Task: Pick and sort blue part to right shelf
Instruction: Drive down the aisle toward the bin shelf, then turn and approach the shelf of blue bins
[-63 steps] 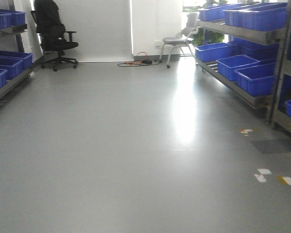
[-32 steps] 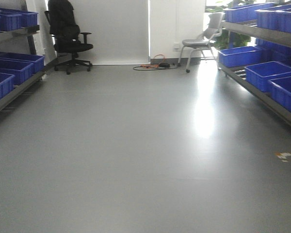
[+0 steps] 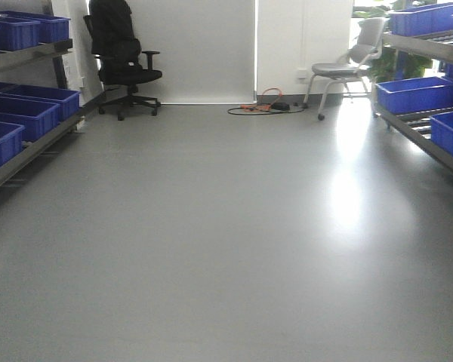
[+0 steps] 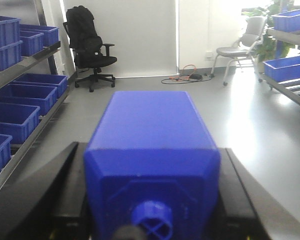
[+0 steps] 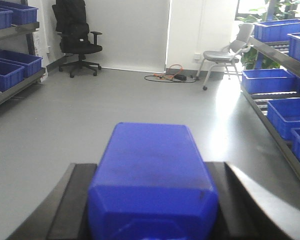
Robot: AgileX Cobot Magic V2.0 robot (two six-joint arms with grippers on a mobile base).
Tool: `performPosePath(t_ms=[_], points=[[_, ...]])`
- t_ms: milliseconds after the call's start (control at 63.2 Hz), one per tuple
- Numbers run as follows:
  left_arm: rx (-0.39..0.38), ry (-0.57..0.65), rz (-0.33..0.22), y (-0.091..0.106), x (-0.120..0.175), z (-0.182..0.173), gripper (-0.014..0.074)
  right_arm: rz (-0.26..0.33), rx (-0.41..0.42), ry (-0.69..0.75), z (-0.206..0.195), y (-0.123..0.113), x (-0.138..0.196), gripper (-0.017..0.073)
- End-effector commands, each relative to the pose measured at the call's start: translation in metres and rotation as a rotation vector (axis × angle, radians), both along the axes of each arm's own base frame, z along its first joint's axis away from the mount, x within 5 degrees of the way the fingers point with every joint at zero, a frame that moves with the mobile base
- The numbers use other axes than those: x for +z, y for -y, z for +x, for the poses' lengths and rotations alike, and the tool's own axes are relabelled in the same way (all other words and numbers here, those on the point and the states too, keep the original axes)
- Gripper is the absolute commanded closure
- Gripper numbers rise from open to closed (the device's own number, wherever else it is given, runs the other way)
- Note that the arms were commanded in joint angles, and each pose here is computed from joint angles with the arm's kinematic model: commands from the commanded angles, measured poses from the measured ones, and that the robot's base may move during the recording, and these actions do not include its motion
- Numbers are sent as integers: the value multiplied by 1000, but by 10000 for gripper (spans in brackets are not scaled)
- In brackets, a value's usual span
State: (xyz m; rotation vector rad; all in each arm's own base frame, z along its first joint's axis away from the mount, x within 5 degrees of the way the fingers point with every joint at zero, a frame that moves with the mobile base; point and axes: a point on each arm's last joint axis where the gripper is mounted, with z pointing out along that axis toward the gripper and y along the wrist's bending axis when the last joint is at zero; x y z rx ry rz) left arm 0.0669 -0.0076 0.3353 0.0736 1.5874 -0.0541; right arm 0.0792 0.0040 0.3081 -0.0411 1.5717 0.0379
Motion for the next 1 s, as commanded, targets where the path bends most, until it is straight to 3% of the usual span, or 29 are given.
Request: performPosePath(t_ms=[0, 981], points=[[24, 104, -14, -2, 17, -1, 332, -11, -7, 121, -1, 1, 19, 160], [24, 104, -14, -2, 17, -1, 332, -11, -7, 121, -1, 1, 19, 160]])
